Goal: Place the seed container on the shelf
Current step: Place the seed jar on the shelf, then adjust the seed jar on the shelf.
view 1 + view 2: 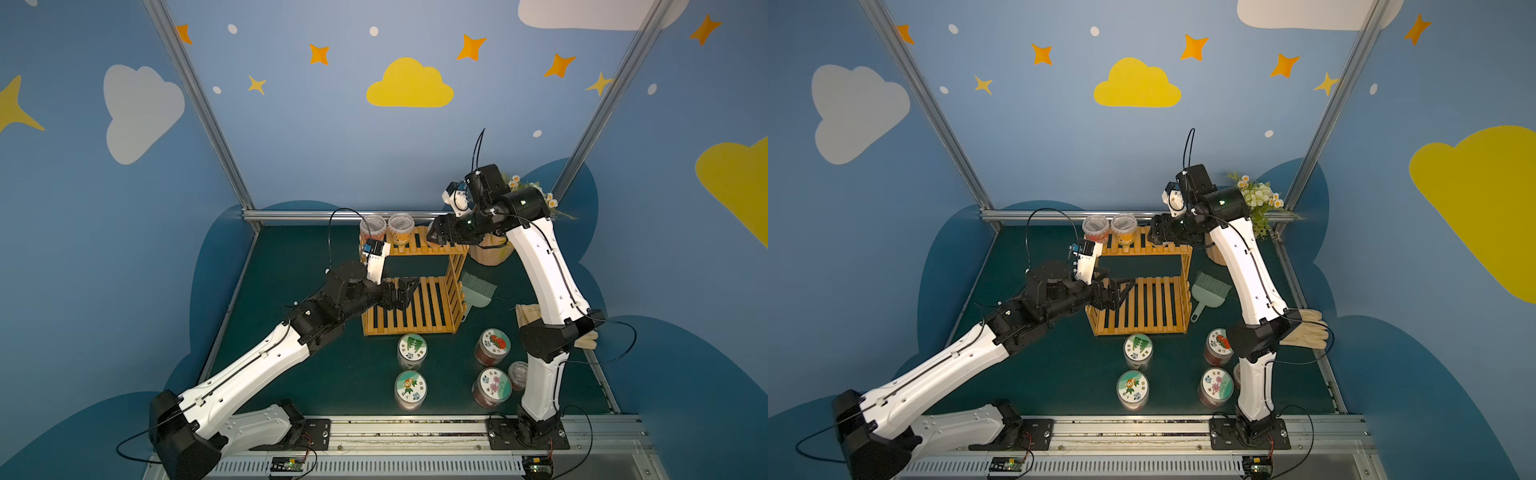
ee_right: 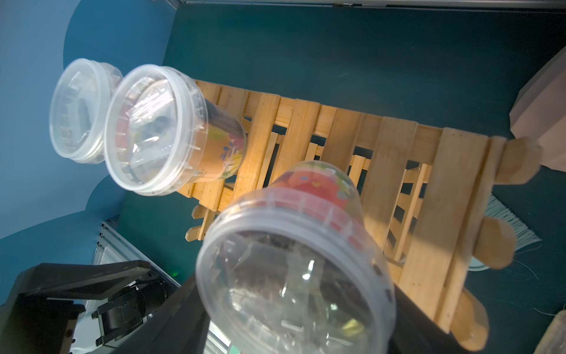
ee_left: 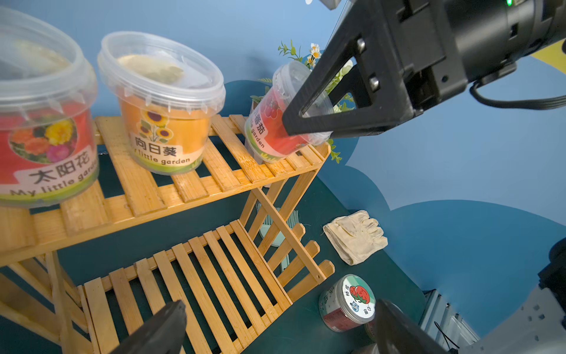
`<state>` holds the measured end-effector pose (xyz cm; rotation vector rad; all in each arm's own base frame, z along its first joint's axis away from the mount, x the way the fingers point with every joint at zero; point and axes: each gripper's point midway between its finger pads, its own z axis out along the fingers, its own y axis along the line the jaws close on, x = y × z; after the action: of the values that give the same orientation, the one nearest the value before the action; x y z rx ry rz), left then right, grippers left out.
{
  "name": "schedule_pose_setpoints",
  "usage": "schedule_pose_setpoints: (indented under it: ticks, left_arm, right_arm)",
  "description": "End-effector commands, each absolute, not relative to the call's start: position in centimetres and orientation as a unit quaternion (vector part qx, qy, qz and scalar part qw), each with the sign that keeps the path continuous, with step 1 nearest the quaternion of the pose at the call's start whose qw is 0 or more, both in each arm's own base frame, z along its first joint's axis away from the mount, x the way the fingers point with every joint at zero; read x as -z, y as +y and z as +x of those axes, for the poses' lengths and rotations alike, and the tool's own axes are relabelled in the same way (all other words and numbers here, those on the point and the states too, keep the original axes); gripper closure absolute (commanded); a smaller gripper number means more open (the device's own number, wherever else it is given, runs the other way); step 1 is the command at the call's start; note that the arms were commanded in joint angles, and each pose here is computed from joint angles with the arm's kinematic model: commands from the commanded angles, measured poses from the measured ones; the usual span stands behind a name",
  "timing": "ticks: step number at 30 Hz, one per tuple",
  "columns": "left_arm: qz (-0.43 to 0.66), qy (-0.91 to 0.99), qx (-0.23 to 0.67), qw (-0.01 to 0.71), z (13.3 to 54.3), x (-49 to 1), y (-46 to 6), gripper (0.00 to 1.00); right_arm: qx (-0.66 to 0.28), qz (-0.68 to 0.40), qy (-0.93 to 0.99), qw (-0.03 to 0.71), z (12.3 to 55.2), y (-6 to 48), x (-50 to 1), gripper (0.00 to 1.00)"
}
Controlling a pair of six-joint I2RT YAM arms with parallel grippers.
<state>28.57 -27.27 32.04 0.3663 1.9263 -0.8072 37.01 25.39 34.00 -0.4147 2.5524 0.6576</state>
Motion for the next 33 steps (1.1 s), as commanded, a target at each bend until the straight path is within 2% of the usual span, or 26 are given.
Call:
schedule_pose_setpoints:
  ticks: [1,7,10,19,23,27,33]
  left_arm:
    - [0.15,0.794,0.334,0.485,28.2,-31.8,-26.9,0.0]
    - [0.149,0.795,0.332,0.485,28.2,-31.8,-26.7,0.0]
    - [0.148,0.793,0.333,0.487,28.2,-31.9,-26.6,0.0]
    - [0.145,0.793,0.322,0.497,27.9,-32.6,-25.4,0.0]
    - [0.135,0.797,0.324,0.491,28.1,-32.9,-25.2,0.0]
    - [0.104,0.834,0.299,0.452,28.4,-33.6,-24.0,0.0]
    - [0.082,0.815,0.331,0.468,28.4,-34.2,-23.7,0.0]
  right_arm:
    - [-0.231,-0.15,0.934,0.227,37.0,25.3,-33.6,0.21]
    - [-0.226,-0.153,0.931,0.242,37.4,25.2,-34.1,0.19]
    - [-0.227,-0.168,0.92,0.271,37.5,25.4,-35.4,0.14]
    - [-0.171,-0.245,0.844,0.446,38.1,23.5,-42.2,0.03]
    - [-0.178,-0.248,0.804,0.51,38.2,23.7,-43.5,0.02]
    - [-0.199,-0.225,0.807,0.508,38.3,24.1,-42.1,0.02]
    - [-0.243,-0.208,0.819,0.477,38.1,25.3,-40.7,0.07]
